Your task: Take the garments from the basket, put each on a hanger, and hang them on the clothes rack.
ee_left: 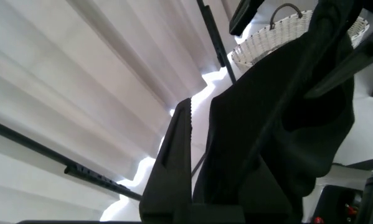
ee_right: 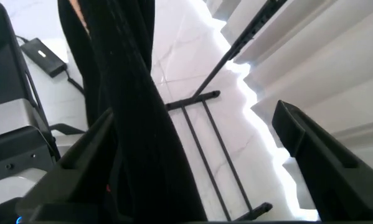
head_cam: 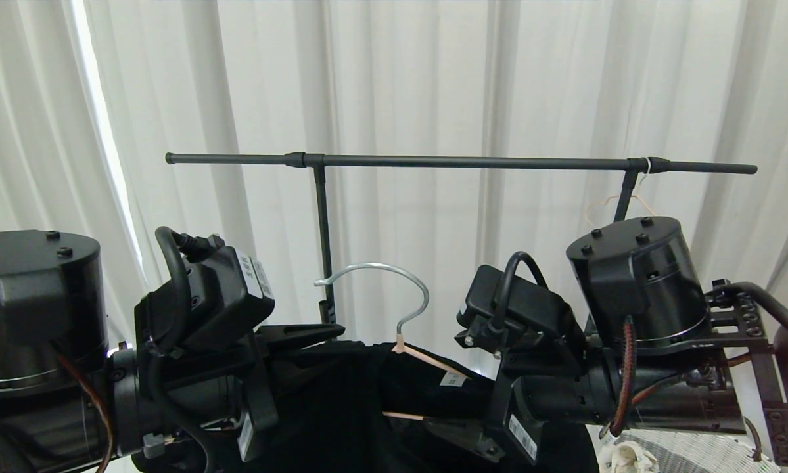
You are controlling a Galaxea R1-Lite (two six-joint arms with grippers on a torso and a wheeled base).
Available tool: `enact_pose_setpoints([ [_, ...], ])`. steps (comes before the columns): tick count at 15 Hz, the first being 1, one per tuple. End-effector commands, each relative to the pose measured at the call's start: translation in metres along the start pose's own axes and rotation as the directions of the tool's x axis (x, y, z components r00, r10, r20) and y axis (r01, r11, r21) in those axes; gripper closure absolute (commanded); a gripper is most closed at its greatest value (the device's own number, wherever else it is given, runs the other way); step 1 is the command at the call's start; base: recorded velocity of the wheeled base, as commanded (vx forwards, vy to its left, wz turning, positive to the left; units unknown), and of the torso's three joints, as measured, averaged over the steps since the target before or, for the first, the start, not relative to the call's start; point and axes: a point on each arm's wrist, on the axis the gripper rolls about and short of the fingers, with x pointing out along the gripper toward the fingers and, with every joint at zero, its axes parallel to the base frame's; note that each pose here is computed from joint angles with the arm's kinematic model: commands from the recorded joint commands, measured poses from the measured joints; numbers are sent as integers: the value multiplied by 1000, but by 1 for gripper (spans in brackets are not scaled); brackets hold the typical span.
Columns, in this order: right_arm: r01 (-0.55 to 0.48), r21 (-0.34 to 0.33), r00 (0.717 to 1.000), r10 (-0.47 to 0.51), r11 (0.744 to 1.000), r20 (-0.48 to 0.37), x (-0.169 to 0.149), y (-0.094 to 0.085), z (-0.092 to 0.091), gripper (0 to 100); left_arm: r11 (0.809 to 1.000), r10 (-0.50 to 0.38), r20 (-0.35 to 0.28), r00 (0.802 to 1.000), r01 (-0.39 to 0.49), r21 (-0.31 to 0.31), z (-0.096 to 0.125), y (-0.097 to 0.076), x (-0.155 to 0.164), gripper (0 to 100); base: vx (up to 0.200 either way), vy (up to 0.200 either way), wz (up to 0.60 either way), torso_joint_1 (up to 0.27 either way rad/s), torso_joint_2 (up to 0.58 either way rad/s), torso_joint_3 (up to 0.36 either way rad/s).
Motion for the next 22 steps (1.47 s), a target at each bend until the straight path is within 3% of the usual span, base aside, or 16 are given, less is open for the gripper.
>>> enact_pose_setpoints([
  [1, -1, -1, 1000, 1, 1000, -2, 1, 0, 0, 100, 1000, 1, 2, 1000, -1, 1, 1, 0, 0, 100, 0, 0, 0, 0, 0, 0],
  [9, 35, -9, 999, -35, 999, 13, 3, -2, 1, 100, 1000, 2, 6, 1000, -2, 2, 1, 0, -2, 100, 0, 0, 0, 0, 0, 0],
  [10, 40, -13, 999, -40, 999, 30, 3, -2, 2, 100, 1000, 2, 6, 1000, -2, 2, 1, 0, -2, 0, 0, 0, 0, 0, 0, 0],
  [15, 85, -109, 995, -78, 990, 67, -8, -11, 3, 100, 1000, 20, 0, 1000, -20, -4, -2, 2, -5, 0, 0, 0, 0, 0, 0, 0],
  [22, 159, -125, 985, -148, 979, 92, -40, -24, -7, 100, 987, 143, -91, 986, -149, -64, -31, 14, -25, 0, 0, 0, 0, 0, 0, 0],
])
